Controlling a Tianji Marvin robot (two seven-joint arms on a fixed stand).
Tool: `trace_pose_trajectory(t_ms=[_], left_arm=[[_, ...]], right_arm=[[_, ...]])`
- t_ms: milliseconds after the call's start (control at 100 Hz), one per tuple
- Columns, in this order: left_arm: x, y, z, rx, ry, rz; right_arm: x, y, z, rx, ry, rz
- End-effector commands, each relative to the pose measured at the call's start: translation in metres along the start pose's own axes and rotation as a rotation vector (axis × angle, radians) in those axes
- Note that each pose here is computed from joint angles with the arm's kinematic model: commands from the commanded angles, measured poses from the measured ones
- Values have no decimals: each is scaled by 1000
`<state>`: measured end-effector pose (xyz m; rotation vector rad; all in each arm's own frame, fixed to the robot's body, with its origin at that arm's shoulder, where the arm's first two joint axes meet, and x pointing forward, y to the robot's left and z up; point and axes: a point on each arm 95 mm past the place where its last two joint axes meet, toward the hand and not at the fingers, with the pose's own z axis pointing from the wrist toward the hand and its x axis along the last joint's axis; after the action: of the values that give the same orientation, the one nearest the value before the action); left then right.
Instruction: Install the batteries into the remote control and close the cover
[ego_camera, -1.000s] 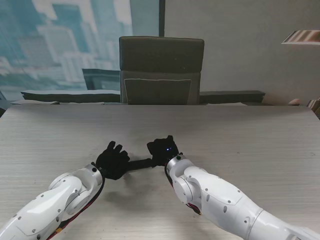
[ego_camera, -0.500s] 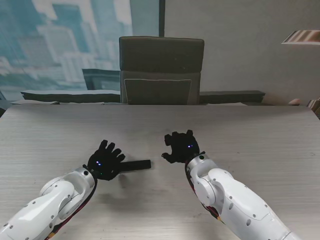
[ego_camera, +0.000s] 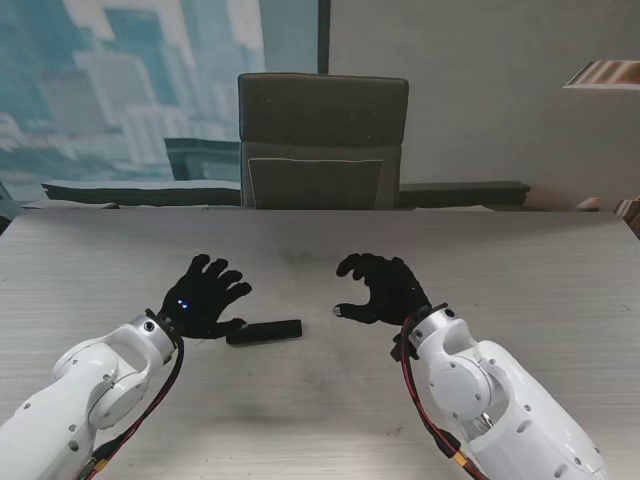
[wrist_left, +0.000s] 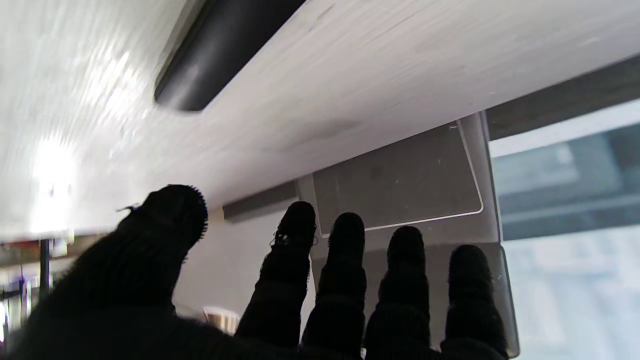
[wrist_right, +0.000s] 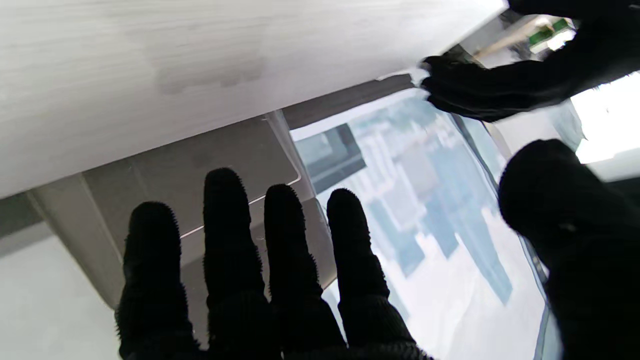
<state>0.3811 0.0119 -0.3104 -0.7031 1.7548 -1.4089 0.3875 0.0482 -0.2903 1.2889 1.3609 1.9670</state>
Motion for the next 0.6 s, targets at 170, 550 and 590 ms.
trace_pose_trajectory(t_ms=[170, 550, 590], left_arm=[[8, -11, 5, 78, 37, -374], [4, -15, -24, 180, 185, -914], [3, -15, -28, 194, 195, -926]], right_arm=[[13, 12, -18, 19, 107, 122], [30, 11, -38, -52, 185, 284], [31, 11, -41, -70, 186, 297]])
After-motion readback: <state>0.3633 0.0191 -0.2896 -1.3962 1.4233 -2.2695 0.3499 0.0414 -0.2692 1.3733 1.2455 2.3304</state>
